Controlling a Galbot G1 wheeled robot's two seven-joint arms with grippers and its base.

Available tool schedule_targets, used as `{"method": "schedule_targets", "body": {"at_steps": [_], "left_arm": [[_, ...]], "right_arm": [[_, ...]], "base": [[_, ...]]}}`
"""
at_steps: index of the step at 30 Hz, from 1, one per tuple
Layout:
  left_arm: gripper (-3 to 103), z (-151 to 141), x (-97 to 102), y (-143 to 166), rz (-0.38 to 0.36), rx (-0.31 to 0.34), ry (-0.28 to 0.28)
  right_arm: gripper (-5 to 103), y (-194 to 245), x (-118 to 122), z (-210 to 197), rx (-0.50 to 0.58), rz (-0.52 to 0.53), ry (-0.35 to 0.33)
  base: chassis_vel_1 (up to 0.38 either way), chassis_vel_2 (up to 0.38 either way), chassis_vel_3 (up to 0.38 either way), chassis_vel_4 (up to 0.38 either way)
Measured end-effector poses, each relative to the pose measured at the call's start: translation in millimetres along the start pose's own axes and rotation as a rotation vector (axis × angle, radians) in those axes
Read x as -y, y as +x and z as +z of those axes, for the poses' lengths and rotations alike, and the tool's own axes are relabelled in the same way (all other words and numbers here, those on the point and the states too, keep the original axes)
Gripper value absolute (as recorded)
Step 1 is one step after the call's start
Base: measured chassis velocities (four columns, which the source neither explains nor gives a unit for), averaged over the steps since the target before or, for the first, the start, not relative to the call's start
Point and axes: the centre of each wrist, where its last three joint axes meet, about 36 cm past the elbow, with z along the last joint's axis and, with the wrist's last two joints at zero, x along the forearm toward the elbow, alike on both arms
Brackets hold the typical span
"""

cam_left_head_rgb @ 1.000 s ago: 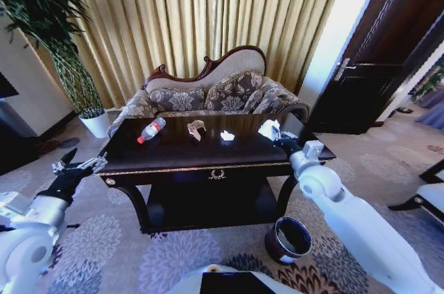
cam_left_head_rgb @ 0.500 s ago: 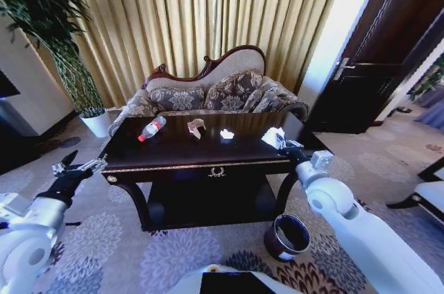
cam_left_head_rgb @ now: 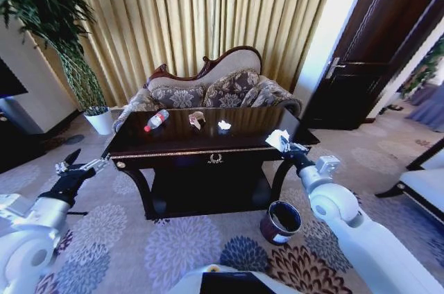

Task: Move to the front of the table and place the trash on the table into the trash bin.

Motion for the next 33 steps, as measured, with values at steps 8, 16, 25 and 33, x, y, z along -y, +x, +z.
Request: {"method": "schedule_targets", "body": {"at_steps": [8, 16, 25, 33], "left_arm": [[100, 0, 1.1, 2, 0.000, 0.008, 0.000], [100, 0, 3.7, 4, 0.009, 0.009, -0.001], [100, -1, 5.2, 6, 0.011, 0.015, 0.000], [100, -2, 8.8, 8, 0.017, 0.026, 0.003]], "right_arm": [[0, -3, -1, 11, -0.017, 0.006, -0.010], [0, -16, 3, 69, -0.158, 0.058, -0.063], [0, -39, 33, 169, -0.374, 0.170, -0.050], [0, -71, 76, 252, -0.509, 0.276, -0.006]], "base": [[0.102, -0.111, -0.115, 0.111], [0.044, -0.039, -0.033, 0.040], [0.000, 0.000, 0.000, 0.000], [0.000, 0.000, 0.000, 0.000]]}}
